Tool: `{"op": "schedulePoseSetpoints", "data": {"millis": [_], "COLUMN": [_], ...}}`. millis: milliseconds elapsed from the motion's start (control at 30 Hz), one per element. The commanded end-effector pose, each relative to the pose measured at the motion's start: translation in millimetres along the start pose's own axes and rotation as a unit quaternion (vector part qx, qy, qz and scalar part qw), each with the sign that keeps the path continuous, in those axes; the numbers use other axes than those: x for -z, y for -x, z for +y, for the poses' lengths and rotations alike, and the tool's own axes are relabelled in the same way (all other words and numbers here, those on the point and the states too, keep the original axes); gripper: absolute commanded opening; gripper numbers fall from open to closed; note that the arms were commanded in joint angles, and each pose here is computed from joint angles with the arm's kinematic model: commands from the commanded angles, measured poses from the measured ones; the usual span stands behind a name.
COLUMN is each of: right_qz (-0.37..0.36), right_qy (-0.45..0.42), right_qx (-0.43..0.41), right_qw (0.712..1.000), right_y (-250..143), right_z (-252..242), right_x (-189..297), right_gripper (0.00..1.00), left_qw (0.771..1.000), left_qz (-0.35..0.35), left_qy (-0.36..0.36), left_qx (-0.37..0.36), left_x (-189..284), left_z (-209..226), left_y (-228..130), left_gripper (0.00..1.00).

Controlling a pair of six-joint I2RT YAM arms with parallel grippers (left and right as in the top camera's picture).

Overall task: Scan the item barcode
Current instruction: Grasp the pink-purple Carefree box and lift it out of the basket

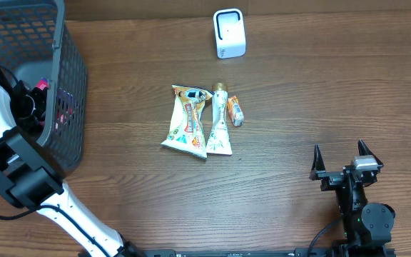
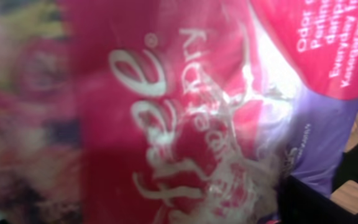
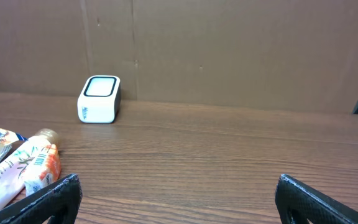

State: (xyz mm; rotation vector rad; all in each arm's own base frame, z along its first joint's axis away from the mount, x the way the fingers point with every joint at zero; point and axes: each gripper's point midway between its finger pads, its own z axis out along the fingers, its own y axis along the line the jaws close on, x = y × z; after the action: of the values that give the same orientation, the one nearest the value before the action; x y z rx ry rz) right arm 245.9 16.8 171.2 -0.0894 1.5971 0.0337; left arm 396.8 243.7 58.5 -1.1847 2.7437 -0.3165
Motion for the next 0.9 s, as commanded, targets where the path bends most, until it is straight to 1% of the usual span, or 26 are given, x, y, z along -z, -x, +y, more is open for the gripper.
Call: {"op": "schedulePoseSetpoints", "data": {"millis": [0, 33, 100, 167, 300, 433, 567, 667, 767, 800, 867], "right_qz": [-0.003, -0.003, -0.003, -0.003, -0.003, -0.003, -0.003, -0.003, -0.003, -0.003, -0.003], "right_qy": [0.001, 0.001, 0.001, 0.001, 0.001, 0.001, 0.001, 0.001, 0.001, 0.001, 0.001], "right_qx": [0.000, 0.000, 0.000, 0.000, 0.000, 0.000, 0.000, 0.000, 0.000, 0.000, 0.000], "right_qw": [1.000, 1.000, 1.000, 1.000, 1.000, 1.000, 1.000, 1.000, 1.000, 1.000, 1.000], "right_y": [-1, -1, -1, -1, -1, -1, -1, -1, -1, -1, -1], "right_z": [1, 1, 1, 1, 1, 1, 1, 1, 1, 1, 1], "right_x": [0, 0, 0, 0, 0, 0, 0, 0, 0, 0, 0], "right_gripper": [1.00, 1.00, 1.00, 1.00, 1.00, 1.00, 1.00, 1.00, 1.00, 1.00, 1.00], "left_qw": [0.998, 0.998, 0.995, 0.993, 0.993, 0.993, 0.990, 0.982, 0.971, 0.965, 0.959], "left_qz": [0.008, 0.007, 0.006, 0.005, -0.008, -0.049, -0.113, -0.176, -0.235, -0.262, -0.285], "left_qy": [0.054, 0.070, 0.100, 0.118, 0.119, 0.103, 0.080, 0.064, 0.043, 0.028, 0.010], "left_qx": [-0.002, -0.001, -0.001, 0.001, 0.015, 0.038, 0.031, 0.022, 0.012, 0.007, 0.007], "left_x": [-11, -10, -8, -5, 11, 49, 109, 161, 210, 234, 257], "left_z": [24, 29, 39, 45, 42, 28, 8, -5, -19, -26, -35], "left_y": [-5, -4, -5, -5, -1, 14, 25, 28, 23, 16, 8], "left_gripper": [0.34, 0.25, 0.17, 0.04, 0.04, 0.04, 0.04, 0.04, 0.04, 0.04, 0.04]}}
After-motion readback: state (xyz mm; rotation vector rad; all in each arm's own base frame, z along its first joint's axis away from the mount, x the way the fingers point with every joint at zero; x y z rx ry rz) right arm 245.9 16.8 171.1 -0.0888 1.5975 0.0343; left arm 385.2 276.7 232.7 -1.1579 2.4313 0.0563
